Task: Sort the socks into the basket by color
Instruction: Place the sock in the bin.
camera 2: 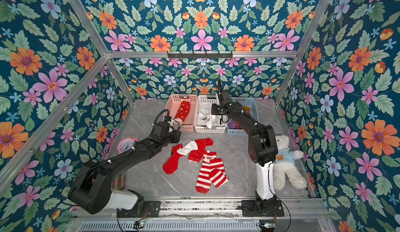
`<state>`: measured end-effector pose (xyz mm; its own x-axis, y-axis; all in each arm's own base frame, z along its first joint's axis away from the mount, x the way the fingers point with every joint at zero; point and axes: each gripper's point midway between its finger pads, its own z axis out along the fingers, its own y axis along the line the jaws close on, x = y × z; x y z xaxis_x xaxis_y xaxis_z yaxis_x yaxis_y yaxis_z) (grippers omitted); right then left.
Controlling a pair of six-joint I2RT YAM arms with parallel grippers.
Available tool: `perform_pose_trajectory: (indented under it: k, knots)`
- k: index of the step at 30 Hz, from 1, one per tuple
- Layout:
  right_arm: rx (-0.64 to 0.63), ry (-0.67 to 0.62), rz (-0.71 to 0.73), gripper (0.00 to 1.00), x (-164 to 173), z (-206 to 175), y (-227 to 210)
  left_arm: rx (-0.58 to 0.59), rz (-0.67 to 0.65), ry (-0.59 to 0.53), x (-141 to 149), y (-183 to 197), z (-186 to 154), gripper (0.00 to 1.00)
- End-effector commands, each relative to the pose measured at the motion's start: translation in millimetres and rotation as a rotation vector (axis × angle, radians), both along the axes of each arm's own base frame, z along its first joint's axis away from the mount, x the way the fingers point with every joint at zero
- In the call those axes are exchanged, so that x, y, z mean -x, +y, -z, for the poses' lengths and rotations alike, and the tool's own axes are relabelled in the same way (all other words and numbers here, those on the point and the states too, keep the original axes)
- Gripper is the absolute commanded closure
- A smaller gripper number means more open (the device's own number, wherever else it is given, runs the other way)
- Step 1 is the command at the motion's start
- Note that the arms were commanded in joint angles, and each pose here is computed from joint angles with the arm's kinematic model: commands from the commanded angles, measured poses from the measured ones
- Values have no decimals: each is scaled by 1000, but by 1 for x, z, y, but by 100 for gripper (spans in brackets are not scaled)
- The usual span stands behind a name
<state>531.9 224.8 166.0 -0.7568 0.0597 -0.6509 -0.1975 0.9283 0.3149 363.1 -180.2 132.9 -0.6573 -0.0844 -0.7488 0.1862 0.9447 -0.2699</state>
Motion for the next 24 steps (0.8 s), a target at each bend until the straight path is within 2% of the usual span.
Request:
perform_pose_trajectory:
  k: [1, 8, 13, 24]
  knots:
    - [13, 28, -3, 100, -4, 7, -3, 5, -3, -6, 0, 0, -4, 58]
    - [23, 62, 8, 100, -16, 19, -8, 34, 20, 2, 5, -4, -5, 57]
    - [25, 67, 9, 87, -20, 21, -10, 42, 29, 10, 8, -6, -3, 57]
    - [16, 36, 19, 74, -11, 2, -16, 97, 151, 4, 17, -29, -10, 56]
